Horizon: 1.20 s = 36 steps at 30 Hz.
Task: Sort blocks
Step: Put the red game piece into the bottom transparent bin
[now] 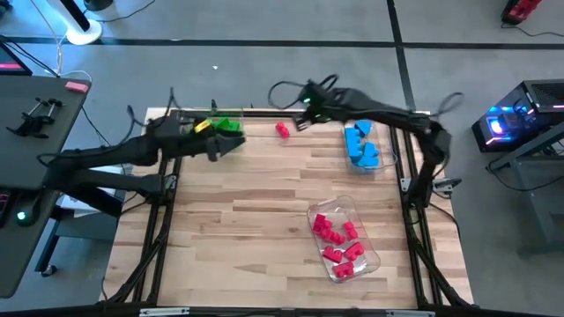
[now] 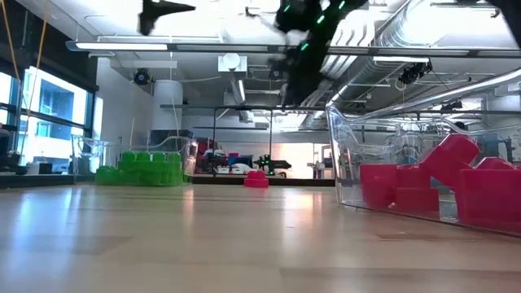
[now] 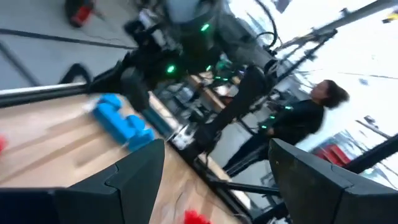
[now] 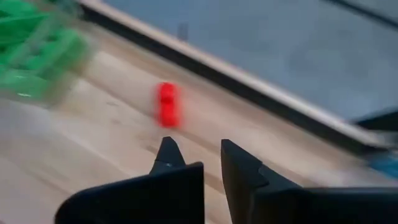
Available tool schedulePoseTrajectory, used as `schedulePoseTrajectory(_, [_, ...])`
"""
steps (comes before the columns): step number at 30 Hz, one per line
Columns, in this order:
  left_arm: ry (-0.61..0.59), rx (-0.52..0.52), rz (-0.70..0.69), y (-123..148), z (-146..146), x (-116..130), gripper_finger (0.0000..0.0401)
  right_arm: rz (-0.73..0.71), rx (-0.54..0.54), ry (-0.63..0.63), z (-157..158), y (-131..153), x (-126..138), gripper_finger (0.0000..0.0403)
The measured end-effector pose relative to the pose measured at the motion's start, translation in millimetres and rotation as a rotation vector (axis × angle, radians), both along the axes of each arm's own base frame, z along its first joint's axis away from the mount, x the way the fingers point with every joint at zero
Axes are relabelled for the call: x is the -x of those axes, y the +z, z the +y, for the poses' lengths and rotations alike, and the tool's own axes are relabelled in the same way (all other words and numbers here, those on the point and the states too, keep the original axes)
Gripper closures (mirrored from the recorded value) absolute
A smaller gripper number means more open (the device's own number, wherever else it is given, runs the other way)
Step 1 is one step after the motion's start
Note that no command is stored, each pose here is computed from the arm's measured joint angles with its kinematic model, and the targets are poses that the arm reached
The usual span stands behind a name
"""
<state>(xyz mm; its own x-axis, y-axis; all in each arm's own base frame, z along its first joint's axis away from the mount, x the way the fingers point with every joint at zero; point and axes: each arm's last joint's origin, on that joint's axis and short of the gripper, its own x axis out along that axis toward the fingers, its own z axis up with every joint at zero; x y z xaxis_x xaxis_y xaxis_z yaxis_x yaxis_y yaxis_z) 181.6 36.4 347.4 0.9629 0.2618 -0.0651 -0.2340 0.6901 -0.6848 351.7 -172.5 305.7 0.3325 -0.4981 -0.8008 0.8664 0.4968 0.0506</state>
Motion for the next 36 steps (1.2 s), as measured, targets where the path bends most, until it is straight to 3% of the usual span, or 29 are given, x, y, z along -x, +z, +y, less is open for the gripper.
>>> schedulePoseTrajectory(4, [-0.076, -0.010, -0.002, -13.2, 23.7, -34.8, 0.0126, 0.029, 0.051, -0.051, 23.0, 52.1, 47.0, 0.0386])
schedulePoseTrajectory(7, [-0.051, 0.027, 0.142, -35.6, 49.4, -63.9, 0.0130, 0.003, 0.057, -0.082, 47.4, 77.2, 73.1, 0.0398])
schedulePoseTrajectory(12, [-0.045, -0.035, 0.442, -69.2, 92.1, -109.9, 0.0173, -0.065, 0.030, -0.131, 89.0, 95.9, 93.8, 0.0397])
schedulePoseTrajectory(14, [-0.050, -0.064, 0.539, -75.2, 109.5, -126.2, 0.0219, -0.066, 0.014, -0.139, 105.1, 95.3, 94.1, 0.0400])
schedulePoseTrajectory(18, [-0.033, -0.124, 0.714, -82.3, 149.0, -152.9, 0.0361, -0.067, -0.022, -0.141, 135.1, 84.9, 87.3, 0.0401])
schedulePoseTrajectory(19, [-0.020, -0.138, 0.753, -84.3, 158.9, -158.9, 0.0380, -0.074, -0.035, -0.144, 141.6, 81.3, 85.8, 0.0401])
schedulePoseTrajectory(26, [-0.037, -0.132, 1.012, -116.9, 205.6, -185.5, 0.0398, -0.103, -0.123, -0.216, 185.2, 42.9, 77.0, 0.0402])
schedulePoseTrajectory(33, [-0.089, -0.055, 1.157, -165.9, 214.1, -197.9, 0.0401, -0.303, -0.198, -0.189, 214.9, 22.7, 59.3, 0.0403])
schedulePoseTrajectory(36, [-0.081, -0.051, 1.167, -172.6, 214.0, -200.3, 0.0401, -0.359, -0.206, -0.170, 221.6, 22.6, 55.2, 0.0403])
